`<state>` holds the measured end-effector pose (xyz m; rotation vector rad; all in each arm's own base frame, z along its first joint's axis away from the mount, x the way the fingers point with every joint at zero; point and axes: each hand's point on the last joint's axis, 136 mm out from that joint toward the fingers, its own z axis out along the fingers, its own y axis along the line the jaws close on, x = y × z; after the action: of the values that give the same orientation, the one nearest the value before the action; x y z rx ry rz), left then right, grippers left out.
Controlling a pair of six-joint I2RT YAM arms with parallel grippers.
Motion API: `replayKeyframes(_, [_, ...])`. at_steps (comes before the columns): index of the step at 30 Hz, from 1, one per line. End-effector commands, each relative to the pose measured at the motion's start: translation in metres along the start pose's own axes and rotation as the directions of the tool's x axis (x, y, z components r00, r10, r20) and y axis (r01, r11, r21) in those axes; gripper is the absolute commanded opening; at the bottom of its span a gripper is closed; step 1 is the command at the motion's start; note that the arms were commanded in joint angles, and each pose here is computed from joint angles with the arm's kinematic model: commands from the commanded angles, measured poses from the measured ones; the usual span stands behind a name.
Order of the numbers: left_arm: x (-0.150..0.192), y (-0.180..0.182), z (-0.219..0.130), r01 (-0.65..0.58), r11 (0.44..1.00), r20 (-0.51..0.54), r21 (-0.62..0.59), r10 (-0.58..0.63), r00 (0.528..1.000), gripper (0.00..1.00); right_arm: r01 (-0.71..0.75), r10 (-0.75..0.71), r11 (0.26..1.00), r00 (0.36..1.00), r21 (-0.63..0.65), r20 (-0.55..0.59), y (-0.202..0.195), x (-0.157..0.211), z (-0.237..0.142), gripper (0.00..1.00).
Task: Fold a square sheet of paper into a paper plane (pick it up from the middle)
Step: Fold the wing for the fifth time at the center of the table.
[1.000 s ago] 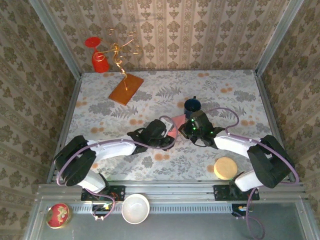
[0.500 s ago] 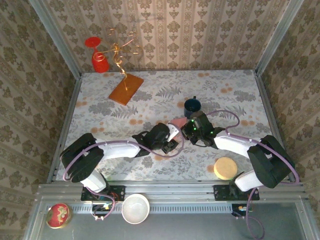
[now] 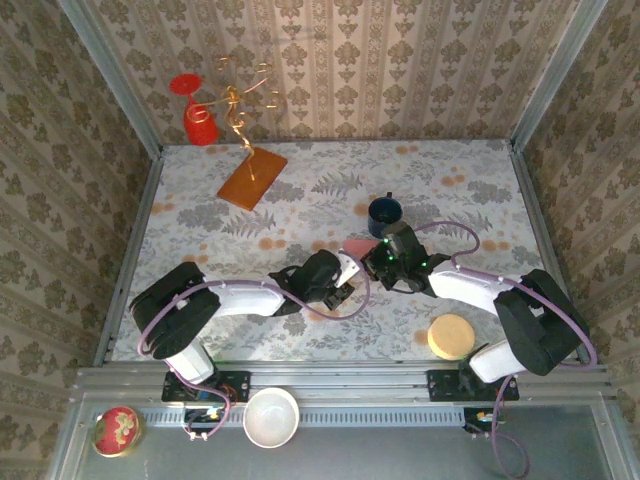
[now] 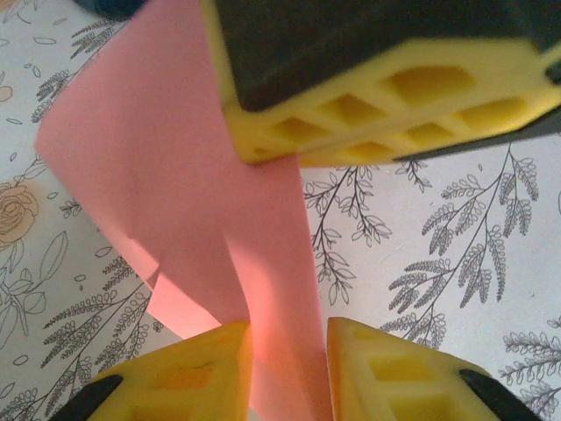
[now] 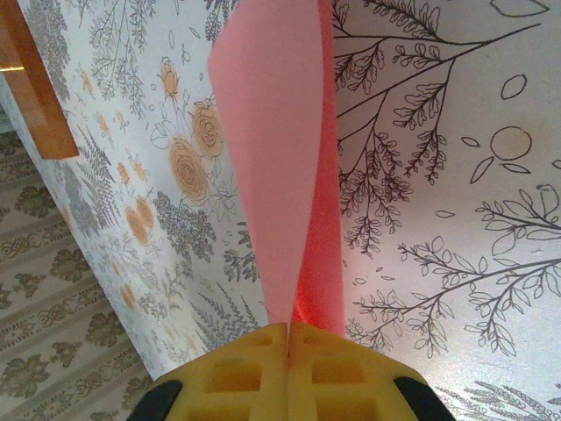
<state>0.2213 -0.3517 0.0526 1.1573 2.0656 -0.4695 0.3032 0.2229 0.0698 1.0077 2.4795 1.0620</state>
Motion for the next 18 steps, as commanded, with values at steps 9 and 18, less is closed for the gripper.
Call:
replayKeyframes(9, [0.011,-0.002,0.002,-0.026,1.0,-0.001,-0.001,0.026,1.0,0.14,-0.033,0.033,0.998,0.999,0.047,-0.017,-0.015,-0.001,-0.003,0.17])
replayKeyframes(18, [0.018,-0.005,0.0,-0.037,0.999,-0.006,0.019,0.038,0.999,0.11,0.04,-0.037,0.99,0.999,0.133,-0.027,-0.026,-0.011,-0.009,0.54])
